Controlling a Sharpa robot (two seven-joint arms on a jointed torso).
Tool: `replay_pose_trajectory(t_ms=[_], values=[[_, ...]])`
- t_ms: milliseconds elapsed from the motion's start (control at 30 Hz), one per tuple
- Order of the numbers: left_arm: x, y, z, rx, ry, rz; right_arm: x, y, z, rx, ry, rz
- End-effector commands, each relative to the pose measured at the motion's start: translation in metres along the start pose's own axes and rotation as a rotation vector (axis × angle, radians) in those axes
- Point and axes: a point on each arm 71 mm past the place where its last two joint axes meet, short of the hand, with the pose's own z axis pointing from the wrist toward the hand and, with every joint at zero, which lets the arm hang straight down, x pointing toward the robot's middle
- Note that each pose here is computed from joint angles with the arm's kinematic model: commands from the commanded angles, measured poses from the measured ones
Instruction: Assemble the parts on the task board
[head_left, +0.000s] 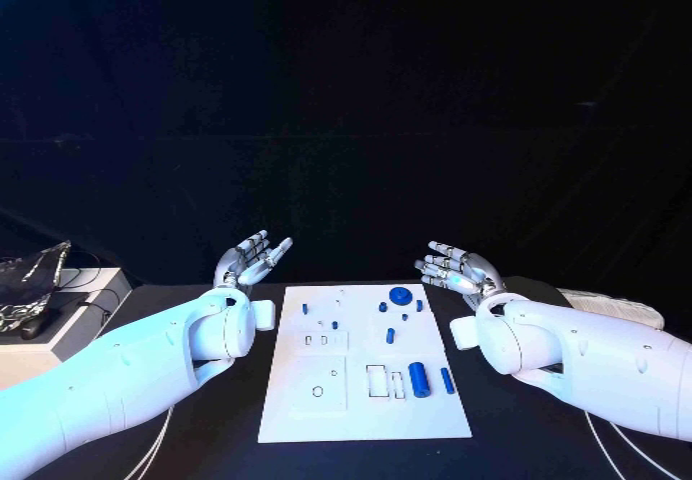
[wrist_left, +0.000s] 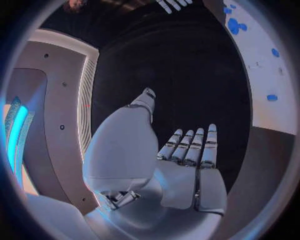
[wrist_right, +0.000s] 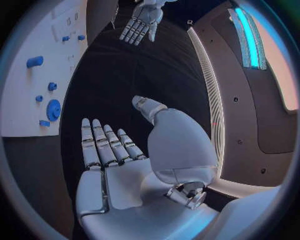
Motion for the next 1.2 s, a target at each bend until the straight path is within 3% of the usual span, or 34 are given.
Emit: replay_pose_trajectory(t_ms=[33, 133, 167, 300, 633, 833, 1033, 1200], values=[[0.0066, 0.0017, 0.0030, -0.011, 0.114, -0.011, 0.007, -0.002, 0.003, 0.032, 0.156, -0.038], [0.0060, 0.0019, 0.0038, -0.012, 0.115, -0.012, 0.006, -0.002, 0.004, 0.037, 0.165, -0.046], [0.0066, 0.0017, 0.0018, -0.014, 0.149, -0.026, -0.006, 0.005, 0.009, -0.104, 0.144, -0.209], [0.0041, 0.0005, 0.0004, -0.008, 0.175, -0.026, -0.009, 0.010, 0.012, -0.197, 0.158, -0.365], [-0.0043, -0.0095, -0.0097, 0.027, 0.266, -0.009, -0.006, 0.021, 0.020, -0.308, 0.214, -0.707], [-0.0068, -0.0210, -0.0218, 0.037, 0.326, -0.012, -0.001, 0.036, 0.030, -0.348, 0.236, -0.920], [-0.0047, -0.0419, -0.0328, 0.068, 0.371, -0.034, 0.007, 0.051, 0.038, -0.353, 0.265, -1.136], [-0.0010, -0.0581, -0.0412, 0.092, 0.403, -0.050, 0.013, 0.064, 0.042, -0.354, 0.253, -1.297]])
